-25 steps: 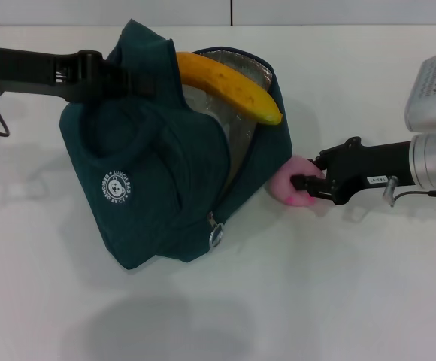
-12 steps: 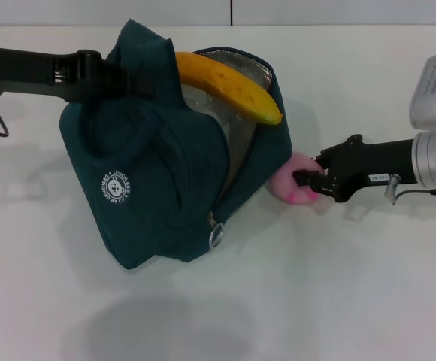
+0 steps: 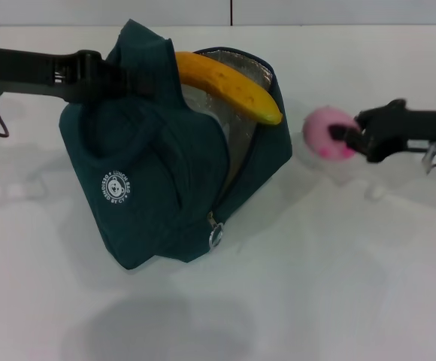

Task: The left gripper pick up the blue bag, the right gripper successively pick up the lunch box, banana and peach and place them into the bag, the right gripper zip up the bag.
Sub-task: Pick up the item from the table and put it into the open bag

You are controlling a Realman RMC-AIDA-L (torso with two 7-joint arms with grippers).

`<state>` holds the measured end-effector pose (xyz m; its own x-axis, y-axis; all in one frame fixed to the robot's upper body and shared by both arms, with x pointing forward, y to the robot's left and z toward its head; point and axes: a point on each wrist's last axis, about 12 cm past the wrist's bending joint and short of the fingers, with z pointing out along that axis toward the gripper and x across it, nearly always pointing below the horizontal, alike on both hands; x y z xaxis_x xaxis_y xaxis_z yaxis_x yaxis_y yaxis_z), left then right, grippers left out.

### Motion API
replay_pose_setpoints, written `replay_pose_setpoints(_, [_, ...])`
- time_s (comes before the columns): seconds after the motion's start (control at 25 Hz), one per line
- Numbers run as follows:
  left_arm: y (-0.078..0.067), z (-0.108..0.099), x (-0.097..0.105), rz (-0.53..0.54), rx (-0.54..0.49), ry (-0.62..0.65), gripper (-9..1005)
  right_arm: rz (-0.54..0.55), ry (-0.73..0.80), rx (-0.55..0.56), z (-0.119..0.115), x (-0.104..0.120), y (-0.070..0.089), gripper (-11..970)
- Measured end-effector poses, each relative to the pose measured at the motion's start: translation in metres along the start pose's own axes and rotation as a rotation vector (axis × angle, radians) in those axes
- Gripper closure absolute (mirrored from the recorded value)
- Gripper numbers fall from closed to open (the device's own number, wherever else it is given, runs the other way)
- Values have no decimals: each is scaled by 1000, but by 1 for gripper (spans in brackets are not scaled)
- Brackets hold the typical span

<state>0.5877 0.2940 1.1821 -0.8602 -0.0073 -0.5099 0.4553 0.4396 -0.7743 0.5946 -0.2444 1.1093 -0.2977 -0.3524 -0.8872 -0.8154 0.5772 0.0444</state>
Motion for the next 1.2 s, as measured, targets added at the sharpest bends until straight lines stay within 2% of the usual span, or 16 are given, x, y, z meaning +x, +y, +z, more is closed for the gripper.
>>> replay_pose_setpoints(0.16, [1,1,1,-5,3,1,941,50,-81,27,-13,-4,-7,851])
replay_pose_setpoints(0.24, [1,1,1,-2,3,2,941,92,-190,14,-25,-13,-9,867])
replay_pose_setpoints(0.4, [1,0,1,-2,4,0,941,109,-389,-60,-41,-33,-5,905])
replay_pose_setpoints(0.52, [2,1,2,-4,5,0,941,93,-475,-135,-43,-47,2,922])
replay_pose_setpoints(0.64, [4,2,5,-13,11,-1,941,69,-496,-219,-34,-60,11,915])
replay_pose_setpoints(0.76, [9,2,9,-24,25,-23,941,59,-450,-296,-11,-64,24,907])
replay_pose_setpoints(0.96, [12,-1,11,-33,31,-41,941,44,-399,-359,18,-65,36,894])
replay_pose_setpoints(1.2, [12,-4,11,-32,33,-55,941,28,-352,-392,33,-68,43,879])
